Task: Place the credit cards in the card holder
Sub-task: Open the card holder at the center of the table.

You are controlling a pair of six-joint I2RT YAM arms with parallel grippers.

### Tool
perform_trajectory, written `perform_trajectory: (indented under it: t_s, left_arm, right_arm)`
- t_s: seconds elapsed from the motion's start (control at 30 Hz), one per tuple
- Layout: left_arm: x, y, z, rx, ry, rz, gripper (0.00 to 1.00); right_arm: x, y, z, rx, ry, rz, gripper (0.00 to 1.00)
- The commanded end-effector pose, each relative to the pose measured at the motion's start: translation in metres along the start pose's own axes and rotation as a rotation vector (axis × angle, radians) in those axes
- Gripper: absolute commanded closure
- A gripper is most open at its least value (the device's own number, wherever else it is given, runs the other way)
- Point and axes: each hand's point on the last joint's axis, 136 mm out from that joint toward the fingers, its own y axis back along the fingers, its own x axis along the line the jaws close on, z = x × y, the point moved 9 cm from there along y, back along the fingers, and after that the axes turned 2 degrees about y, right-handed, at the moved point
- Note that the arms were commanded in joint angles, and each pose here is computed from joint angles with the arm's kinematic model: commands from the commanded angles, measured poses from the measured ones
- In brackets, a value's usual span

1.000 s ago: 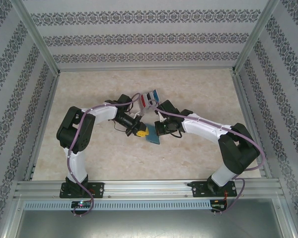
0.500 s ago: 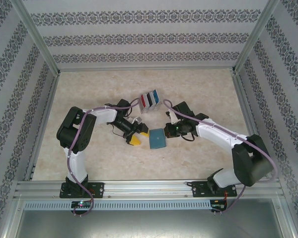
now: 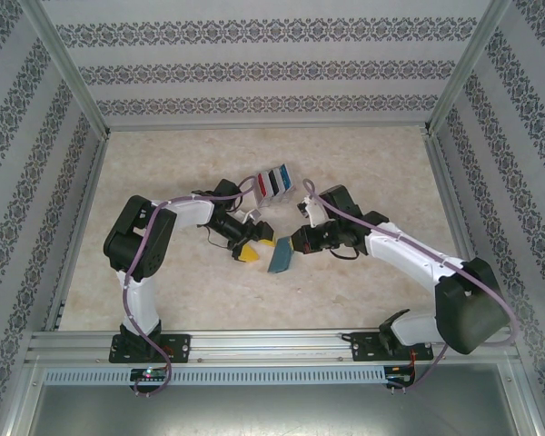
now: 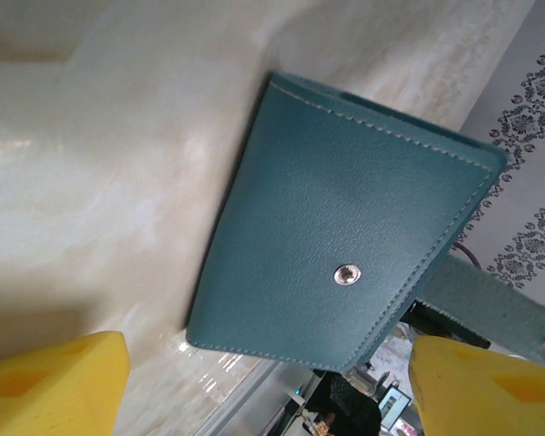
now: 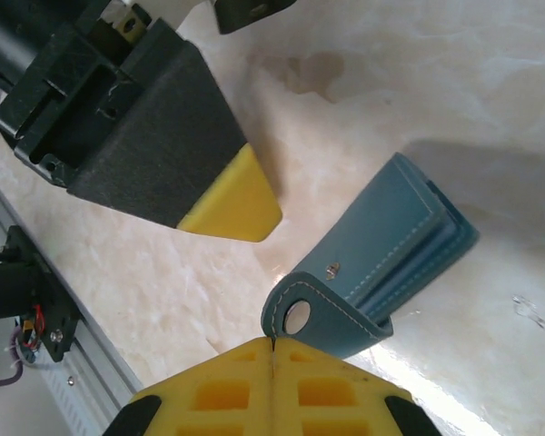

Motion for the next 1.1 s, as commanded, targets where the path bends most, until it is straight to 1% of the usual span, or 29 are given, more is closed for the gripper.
perform_trajectory:
  t_s: [0.0, 0.07, 0.17, 0.33, 0.43, 0.6, 0.67, 0.83, 0.93, 1.07]
  left_arm:
    - [-0.019, 0.007, 0.002, -0.036, -0.095, -0.029, 0.19]
    - [-0.021, 0.009, 0.001, -0.039, -0.108, -0.026, 0.17]
    - [-0.026, 0.014, 0.001, -0.06, -0.139, -0.032, 0.12]
    - [-0.021, 0.013, 0.007, -0.06, -0.128, -0.029, 0.11]
    - [-0.016, 0.01, 0.009, -0.051, -0.115, -0.014, 0.15]
    - [-0.012, 0.009, 0.009, -0.049, -0.111, 0.0, 0.29]
    - [-0.01, 0.009, 0.008, -0.051, -0.11, 0.014, 0.32]
    - [-0.008, 0.01, 0.007, -0.053, -0.107, 0.032, 0.33]
    - [-0.008, 0.013, 0.007, -0.071, -0.109, 0.064, 0.28]
    - [-0.007, 0.013, 0.008, -0.077, -0.103, 0.073, 0.29]
  right_arm:
    - [0.018, 0.001, 0.015, -0.033, 0.052, 0.086, 1.0]
    - [0.022, 0.001, 0.019, -0.042, 0.064, 0.084, 1.0]
    - [0.027, 0.0, 0.027, -0.047, 0.086, 0.109, 1.0]
    - [0.029, -0.005, 0.036, -0.027, 0.097, 0.134, 1.0]
    - [0.028, -0.007, 0.036, -0.02, 0.093, 0.129, 1.0]
    - [0.016, -0.007, 0.031, -0.019, 0.055, 0.098, 1.0]
    - [0.007, -0.006, 0.027, -0.028, 0.023, 0.078, 1.0]
    - [-0.017, 0.0, 0.012, -0.051, -0.064, 0.038, 1.0]
    - [-0.03, 0.001, 0.001, -0.045, -0.106, 0.012, 1.0]
    - [-0.04, 0.0, -0.007, -0.04, -0.139, -0.001, 1.0]
